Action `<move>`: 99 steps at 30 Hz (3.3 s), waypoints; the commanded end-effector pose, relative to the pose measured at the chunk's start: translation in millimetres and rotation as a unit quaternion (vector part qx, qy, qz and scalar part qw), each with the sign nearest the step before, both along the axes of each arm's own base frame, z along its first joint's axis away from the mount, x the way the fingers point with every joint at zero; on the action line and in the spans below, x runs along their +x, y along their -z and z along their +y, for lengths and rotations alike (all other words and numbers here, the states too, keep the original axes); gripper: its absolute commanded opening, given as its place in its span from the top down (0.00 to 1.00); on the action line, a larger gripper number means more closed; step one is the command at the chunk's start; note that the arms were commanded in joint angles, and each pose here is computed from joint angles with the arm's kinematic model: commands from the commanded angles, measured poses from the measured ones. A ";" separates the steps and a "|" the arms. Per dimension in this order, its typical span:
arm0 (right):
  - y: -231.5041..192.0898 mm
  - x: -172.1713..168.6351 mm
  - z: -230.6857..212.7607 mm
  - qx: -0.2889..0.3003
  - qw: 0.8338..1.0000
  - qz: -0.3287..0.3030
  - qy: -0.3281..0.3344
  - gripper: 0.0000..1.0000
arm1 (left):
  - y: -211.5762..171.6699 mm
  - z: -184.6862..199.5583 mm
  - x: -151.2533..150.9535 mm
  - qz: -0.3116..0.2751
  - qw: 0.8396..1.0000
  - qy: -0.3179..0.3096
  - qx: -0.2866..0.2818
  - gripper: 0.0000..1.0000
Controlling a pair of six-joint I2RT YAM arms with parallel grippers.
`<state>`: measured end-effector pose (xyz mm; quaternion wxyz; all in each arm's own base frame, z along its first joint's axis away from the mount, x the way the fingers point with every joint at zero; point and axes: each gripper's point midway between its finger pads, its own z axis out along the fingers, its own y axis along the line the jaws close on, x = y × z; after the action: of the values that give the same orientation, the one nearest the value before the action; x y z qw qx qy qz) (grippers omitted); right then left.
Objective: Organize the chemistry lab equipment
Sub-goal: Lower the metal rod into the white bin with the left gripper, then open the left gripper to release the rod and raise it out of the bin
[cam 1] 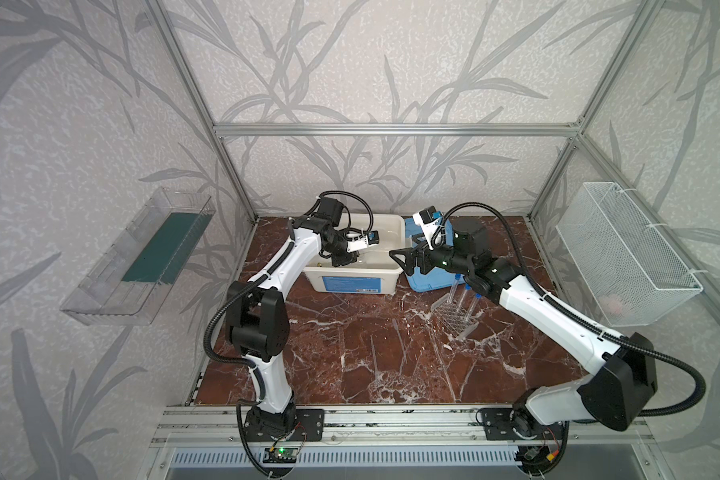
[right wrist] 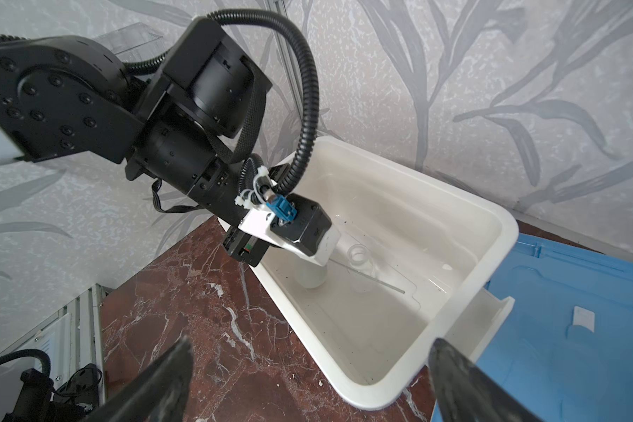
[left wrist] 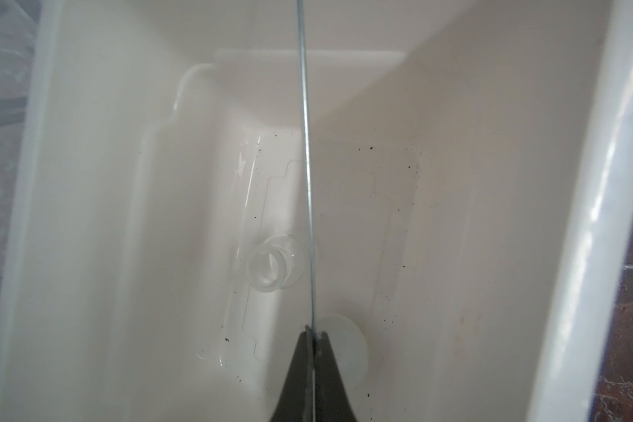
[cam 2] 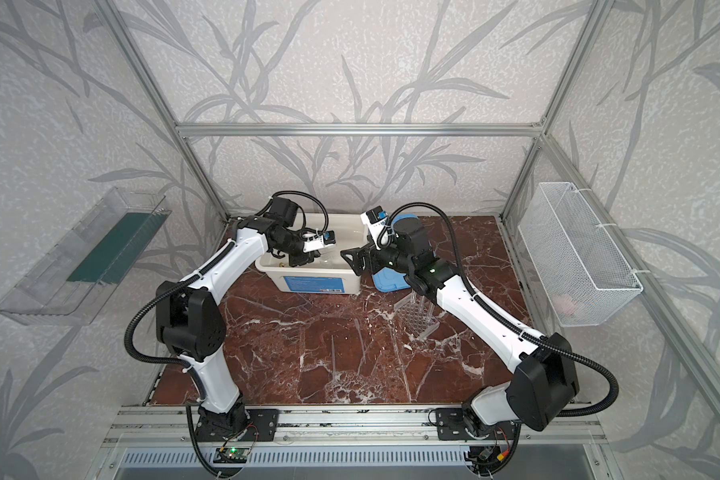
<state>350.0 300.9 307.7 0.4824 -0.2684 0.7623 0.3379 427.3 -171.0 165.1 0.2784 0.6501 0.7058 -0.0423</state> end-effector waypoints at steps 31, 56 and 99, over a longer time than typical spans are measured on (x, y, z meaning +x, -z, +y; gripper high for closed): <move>45.8 19.5 15.6 -0.034 0.998 0.058 -0.018 0.06 | 99.6 -4.1 7.0 0.110 0.981 0.034 0.158 1.00; 57.0 22.6 7.2 -0.050 0.997 0.057 -0.001 0.06 | 127.0 1.1 10.3 0.111 0.968 0.000 0.225 0.93; 0.0 -16.1 -31.8 -0.030 0.999 0.011 0.032 0.01 | -140.8 20.1 17.8 -0.218 0.925 -0.306 -0.048 0.00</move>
<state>337.9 278.4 308.0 0.4729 -0.2586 0.7822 0.3126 438.8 -147.2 268.4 0.3688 0.4750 0.7820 0.1639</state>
